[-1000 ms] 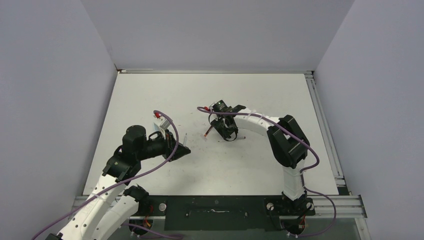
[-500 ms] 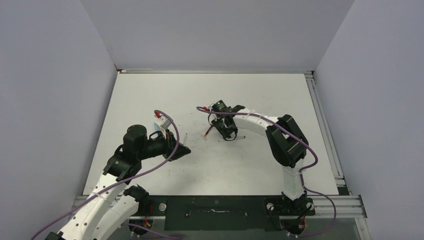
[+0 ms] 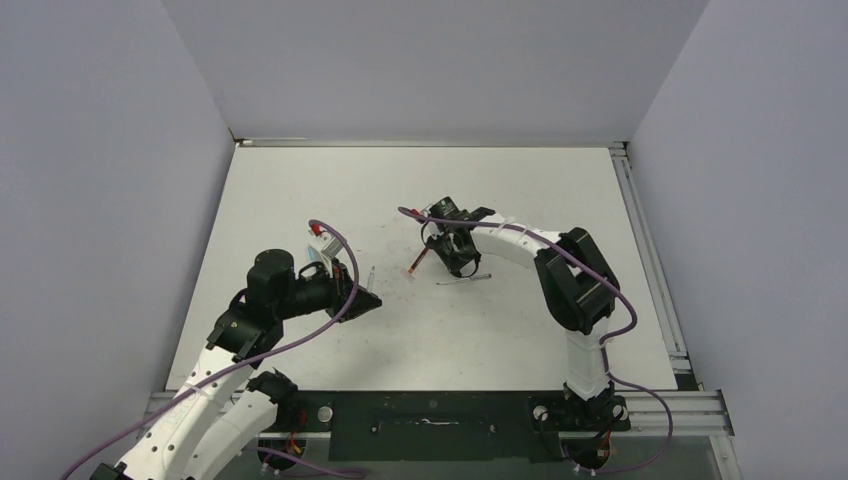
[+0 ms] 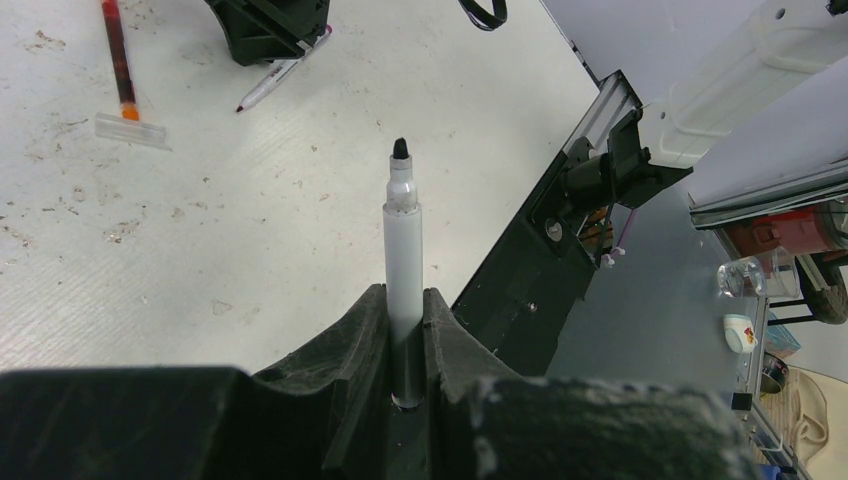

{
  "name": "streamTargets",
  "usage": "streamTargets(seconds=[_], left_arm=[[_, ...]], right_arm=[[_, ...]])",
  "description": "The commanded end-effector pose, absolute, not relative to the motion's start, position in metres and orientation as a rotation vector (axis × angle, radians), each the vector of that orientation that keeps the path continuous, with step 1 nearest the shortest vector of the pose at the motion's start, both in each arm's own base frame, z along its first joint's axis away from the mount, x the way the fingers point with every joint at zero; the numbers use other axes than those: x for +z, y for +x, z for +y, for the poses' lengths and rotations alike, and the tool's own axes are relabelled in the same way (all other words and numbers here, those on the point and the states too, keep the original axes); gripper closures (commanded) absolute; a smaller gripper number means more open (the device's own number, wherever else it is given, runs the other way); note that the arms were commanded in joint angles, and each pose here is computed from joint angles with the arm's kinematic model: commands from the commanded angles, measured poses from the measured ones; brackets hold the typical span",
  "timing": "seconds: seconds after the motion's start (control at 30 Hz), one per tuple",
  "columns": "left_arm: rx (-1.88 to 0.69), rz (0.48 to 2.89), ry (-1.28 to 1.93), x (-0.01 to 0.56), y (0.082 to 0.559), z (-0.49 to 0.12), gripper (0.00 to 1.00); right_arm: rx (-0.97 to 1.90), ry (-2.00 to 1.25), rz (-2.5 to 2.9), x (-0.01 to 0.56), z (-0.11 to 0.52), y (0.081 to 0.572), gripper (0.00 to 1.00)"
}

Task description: Insert the pens into the pen caps

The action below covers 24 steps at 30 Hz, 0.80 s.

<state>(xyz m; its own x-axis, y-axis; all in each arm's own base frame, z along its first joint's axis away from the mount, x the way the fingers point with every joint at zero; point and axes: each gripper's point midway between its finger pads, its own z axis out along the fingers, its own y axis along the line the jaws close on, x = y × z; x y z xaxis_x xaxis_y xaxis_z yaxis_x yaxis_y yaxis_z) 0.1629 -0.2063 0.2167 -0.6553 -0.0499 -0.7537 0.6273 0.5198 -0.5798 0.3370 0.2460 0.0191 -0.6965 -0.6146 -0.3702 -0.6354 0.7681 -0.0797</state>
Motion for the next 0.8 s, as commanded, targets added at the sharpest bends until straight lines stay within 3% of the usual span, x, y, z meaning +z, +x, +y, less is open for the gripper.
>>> streamTargets(seconds=[0.0, 0.4, 0.77], left_arm=[[-1.166, 1.986, 0.499, 0.223, 0.163, -0.208, 1.00], [-1.230, 1.939, 0.519, 0.234, 0.160, -0.215, 1.00], [-1.416, 1.753, 0.529, 0.265, 0.162, -0.235, 1.00]], right_arm=[[0.098, -0.860, 2.579, 0.032, 0.246, 0.342, 0.95], [0.262, -0.556, 2.386, 0.119, 0.269, 0.364, 0.95], [0.584, -0.342, 2.090, 0.232, 0.289, 0.336, 0.95]])
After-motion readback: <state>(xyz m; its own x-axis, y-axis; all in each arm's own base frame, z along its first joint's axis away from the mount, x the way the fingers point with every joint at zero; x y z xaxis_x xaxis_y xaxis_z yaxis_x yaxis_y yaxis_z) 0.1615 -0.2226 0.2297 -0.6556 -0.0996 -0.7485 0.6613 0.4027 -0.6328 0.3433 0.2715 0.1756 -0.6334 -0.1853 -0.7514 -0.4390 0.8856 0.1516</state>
